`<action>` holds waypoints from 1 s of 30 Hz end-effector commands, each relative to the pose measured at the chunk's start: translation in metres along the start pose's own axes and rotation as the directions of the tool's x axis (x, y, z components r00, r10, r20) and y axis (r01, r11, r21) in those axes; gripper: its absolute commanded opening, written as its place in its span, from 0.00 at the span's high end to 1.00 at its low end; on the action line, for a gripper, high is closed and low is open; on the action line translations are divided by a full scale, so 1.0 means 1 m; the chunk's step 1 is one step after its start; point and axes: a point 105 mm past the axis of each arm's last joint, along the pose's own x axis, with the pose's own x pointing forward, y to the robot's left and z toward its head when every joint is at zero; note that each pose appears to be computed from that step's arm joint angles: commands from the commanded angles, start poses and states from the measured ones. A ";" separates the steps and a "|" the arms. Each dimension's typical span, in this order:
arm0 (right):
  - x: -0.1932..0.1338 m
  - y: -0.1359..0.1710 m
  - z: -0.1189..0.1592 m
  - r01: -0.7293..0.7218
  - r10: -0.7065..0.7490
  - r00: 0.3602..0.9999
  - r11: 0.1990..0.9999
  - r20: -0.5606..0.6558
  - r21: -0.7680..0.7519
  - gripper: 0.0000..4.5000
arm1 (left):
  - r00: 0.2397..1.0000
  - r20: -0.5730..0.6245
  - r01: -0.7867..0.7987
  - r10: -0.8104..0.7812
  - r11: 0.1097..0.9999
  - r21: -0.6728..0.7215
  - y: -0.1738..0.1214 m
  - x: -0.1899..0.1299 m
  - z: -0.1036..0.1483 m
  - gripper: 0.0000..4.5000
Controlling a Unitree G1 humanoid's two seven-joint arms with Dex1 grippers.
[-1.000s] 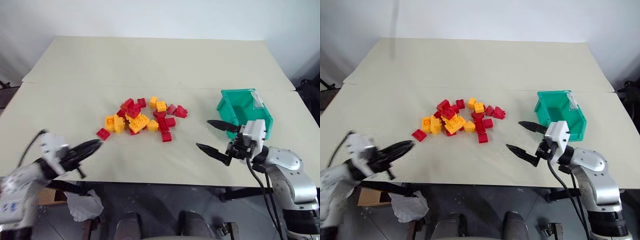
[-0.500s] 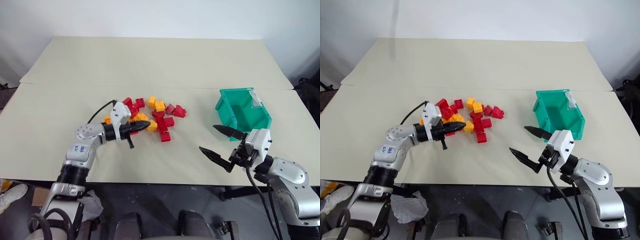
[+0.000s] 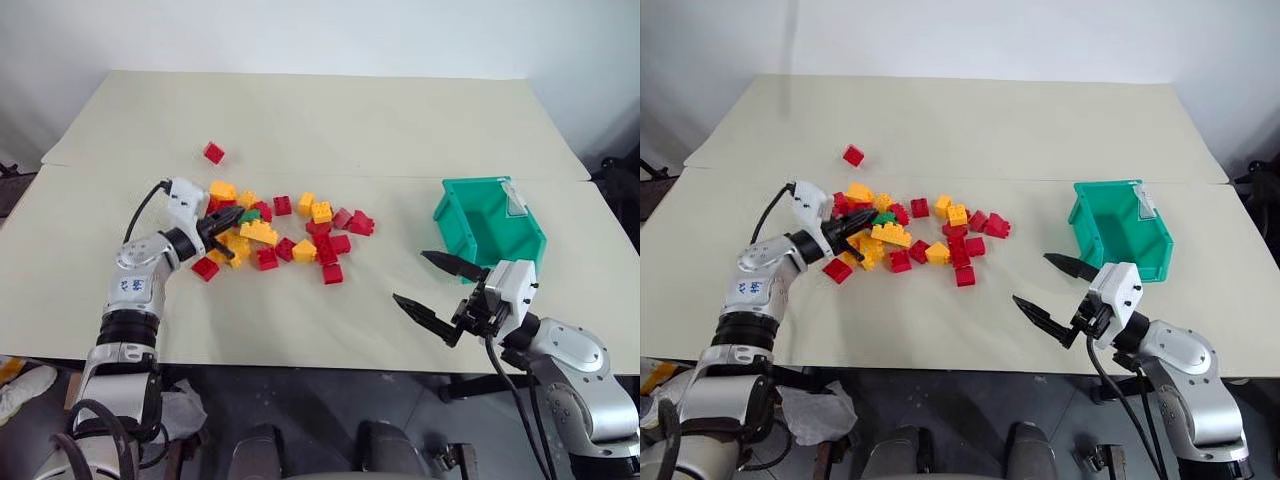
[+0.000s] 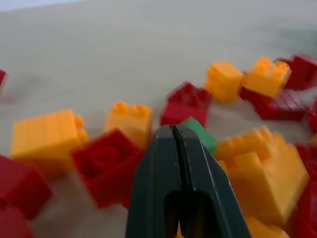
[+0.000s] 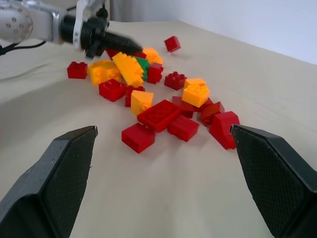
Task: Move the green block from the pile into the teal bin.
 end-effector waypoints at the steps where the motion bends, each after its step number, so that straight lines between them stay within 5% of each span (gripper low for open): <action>1: 0.003 0.002 0.011 -0.011 0.013 0.999 0.999 0.042 -0.031 0.00 | 0.992 -0.027 0.127 -0.125 0.989 0.078 -0.017 -0.006 0.003 0.99; 10: 0.007 0.007 0.010 -0.031 0.032 0.998 0.999 0.047 -0.016 0.00 | 0.925 -0.012 0.378 -0.380 0.915 0.141 -0.062 -0.024 0.008 0.99; 18: 0.009 0.008 0.014 -0.052 0.052 0.997 0.999 0.060 -0.010 0.00 | 0.980 0.079 0.186 -0.185 0.983 -0.002 -0.035 -0.073 0.008 0.99; 21: 0.013 0.005 0.019 -0.054 0.056 0.994 0.998 0.091 -0.023 0.00 | 0.996 0.085 -0.010 0.016 0.998 -0.067 -0.009 -0.112 -0.001 0.88; 30: 0.025 0.002 0.018 -0.113 0.116 0.989 0.993 0.095 -0.036 0.00 | 0.940 0.018 -0.335 0.340 0.933 -0.135 0.011 -0.196 -0.025 0.27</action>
